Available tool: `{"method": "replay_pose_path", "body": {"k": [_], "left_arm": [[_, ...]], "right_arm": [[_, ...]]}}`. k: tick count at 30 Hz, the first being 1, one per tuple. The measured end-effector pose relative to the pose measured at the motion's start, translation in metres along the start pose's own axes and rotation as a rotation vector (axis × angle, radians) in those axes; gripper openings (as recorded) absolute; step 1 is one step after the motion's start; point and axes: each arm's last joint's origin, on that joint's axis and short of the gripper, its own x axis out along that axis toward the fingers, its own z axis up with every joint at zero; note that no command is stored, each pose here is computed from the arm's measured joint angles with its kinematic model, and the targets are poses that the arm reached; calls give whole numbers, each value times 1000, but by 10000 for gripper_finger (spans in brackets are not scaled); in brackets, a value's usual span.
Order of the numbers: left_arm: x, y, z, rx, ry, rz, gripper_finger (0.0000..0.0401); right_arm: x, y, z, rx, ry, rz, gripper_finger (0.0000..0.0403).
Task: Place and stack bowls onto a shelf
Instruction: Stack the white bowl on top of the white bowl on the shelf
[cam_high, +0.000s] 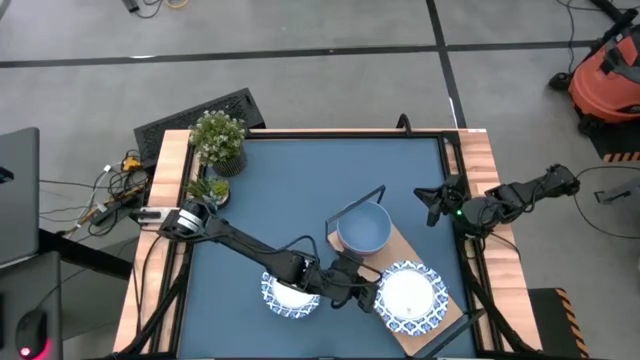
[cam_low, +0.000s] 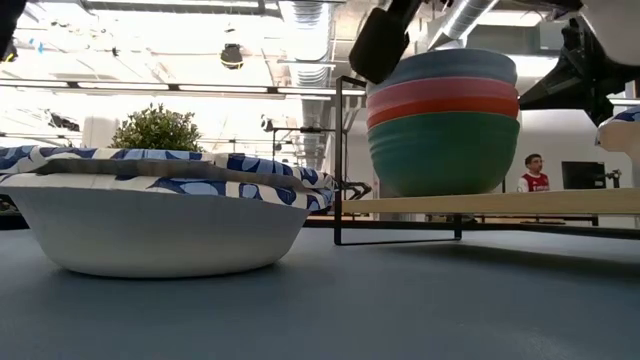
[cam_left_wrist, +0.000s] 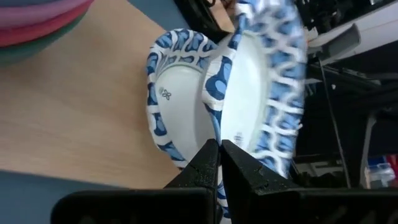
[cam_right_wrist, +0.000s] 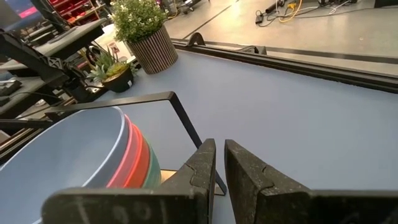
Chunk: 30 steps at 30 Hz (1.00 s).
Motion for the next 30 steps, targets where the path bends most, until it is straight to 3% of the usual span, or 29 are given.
{"method": "replay_pose_path", "body": {"k": [17,30], "left_arm": [[19,15,-1,-57,70,-24,0],[19,14,0,-24,51,-28,11]], "right_arm": [[0,0,0,-4,2,-1,63],[0,-1,-1,-21,7,-6,63]]}}
